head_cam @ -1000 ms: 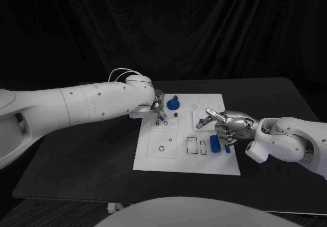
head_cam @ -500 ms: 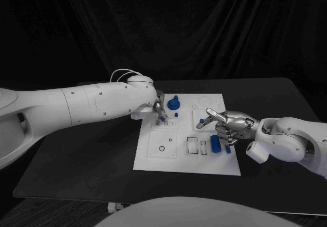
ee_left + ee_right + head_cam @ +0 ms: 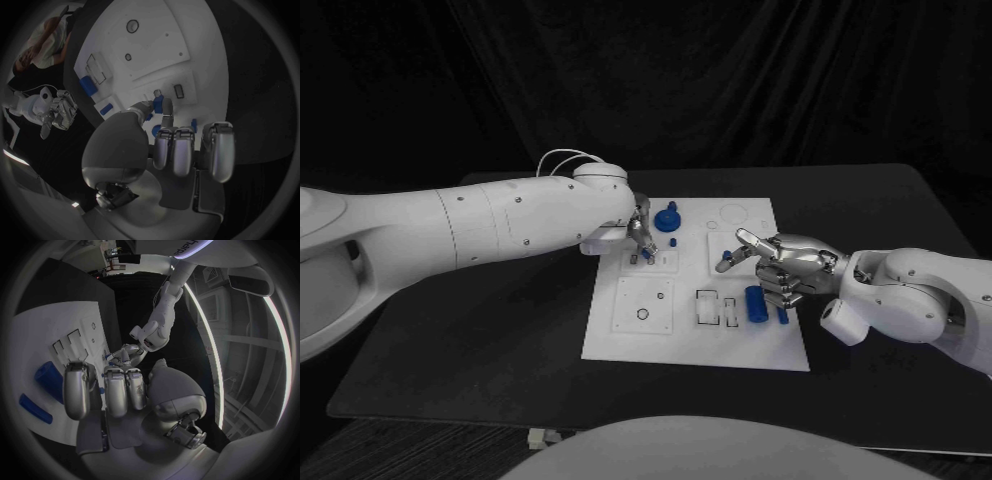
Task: Assemble the parts on the task board
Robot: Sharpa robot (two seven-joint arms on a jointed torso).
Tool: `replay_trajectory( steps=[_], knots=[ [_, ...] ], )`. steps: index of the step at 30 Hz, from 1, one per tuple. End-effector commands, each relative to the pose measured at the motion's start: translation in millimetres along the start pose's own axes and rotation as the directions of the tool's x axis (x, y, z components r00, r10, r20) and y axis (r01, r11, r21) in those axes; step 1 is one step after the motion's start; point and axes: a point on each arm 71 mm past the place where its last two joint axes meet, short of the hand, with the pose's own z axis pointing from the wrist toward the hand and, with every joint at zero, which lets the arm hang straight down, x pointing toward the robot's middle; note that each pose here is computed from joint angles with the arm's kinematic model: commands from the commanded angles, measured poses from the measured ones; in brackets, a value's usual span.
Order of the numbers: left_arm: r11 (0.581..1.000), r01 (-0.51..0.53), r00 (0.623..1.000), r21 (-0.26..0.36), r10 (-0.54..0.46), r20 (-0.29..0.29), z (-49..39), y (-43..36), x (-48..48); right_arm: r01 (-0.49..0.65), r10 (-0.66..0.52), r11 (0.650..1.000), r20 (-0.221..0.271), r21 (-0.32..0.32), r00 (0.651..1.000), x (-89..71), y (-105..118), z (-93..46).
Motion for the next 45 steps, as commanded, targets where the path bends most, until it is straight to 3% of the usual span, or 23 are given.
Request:
replay_trajectory(
  steps=[1,16,45],
  knots=[
    [1.0,0.016,1.0,0.011,-0.016,0.004,0.9,-2.7,1.5,-0.001,0.001,1.0,-0.01,0.009,1.0,1.3,-0.7,-0.3],
    [1.0,0.018,1.0,0.016,-0.018,-0.014,4.2,-5.2,12.3,-0.001,0.001,1.0,-0.008,0.01,1.0,1.0,-0.9,-1.0],
    [1.0,0.005,0.999,-0.004,-0.005,-0.039,6.1,-1.7,16.2,-0.002,0.002,1.0,-0.01,0.016,1.0,0.9,-1.6,-1.5]
  ],
)
